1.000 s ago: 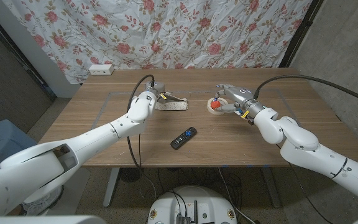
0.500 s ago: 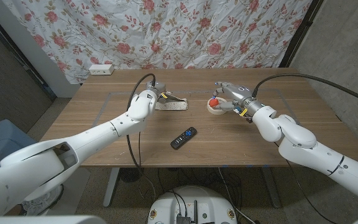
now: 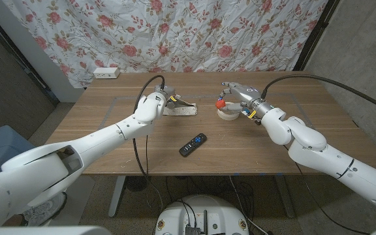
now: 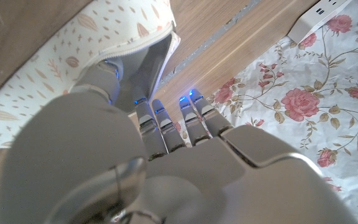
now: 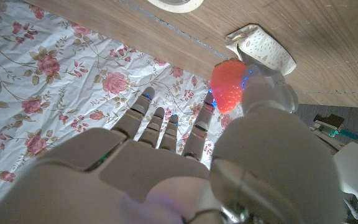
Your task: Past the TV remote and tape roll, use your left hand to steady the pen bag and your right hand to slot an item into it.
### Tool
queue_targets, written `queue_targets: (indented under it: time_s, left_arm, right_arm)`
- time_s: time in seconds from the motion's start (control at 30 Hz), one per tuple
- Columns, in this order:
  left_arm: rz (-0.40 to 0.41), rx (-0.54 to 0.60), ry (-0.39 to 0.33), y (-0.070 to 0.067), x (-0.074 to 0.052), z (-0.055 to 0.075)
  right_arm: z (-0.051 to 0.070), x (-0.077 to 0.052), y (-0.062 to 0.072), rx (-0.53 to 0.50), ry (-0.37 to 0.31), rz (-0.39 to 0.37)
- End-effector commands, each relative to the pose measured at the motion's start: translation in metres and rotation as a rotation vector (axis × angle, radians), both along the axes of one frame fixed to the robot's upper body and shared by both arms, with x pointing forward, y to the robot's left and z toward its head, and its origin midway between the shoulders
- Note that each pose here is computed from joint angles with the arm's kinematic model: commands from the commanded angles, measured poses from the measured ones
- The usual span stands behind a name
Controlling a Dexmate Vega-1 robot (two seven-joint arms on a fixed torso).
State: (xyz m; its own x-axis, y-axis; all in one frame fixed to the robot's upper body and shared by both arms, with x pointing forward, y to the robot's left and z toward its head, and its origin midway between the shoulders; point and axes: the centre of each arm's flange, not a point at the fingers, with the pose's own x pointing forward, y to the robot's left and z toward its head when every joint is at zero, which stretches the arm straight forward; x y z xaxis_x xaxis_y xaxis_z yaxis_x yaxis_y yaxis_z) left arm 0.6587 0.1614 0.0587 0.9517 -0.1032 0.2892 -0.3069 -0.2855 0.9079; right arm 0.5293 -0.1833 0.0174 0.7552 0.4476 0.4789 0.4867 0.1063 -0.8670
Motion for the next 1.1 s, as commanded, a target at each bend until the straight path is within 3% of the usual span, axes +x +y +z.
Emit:
queue_targets:
  time_s: [0.03, 1.1]
  left_arm:
    - [-0.006, 0.02, 0.047, -0.002, 0.001, 0.002]
    - [-0.017, 0.051, 0.108, -0.003, -0.001, 0.008]
  right_arm:
    - [0.007, 0.008, 0.008, 0.012, -0.012, 0.021]
    - [0.02, 0.035, 0.029, 0.009, -0.005, 0.083]
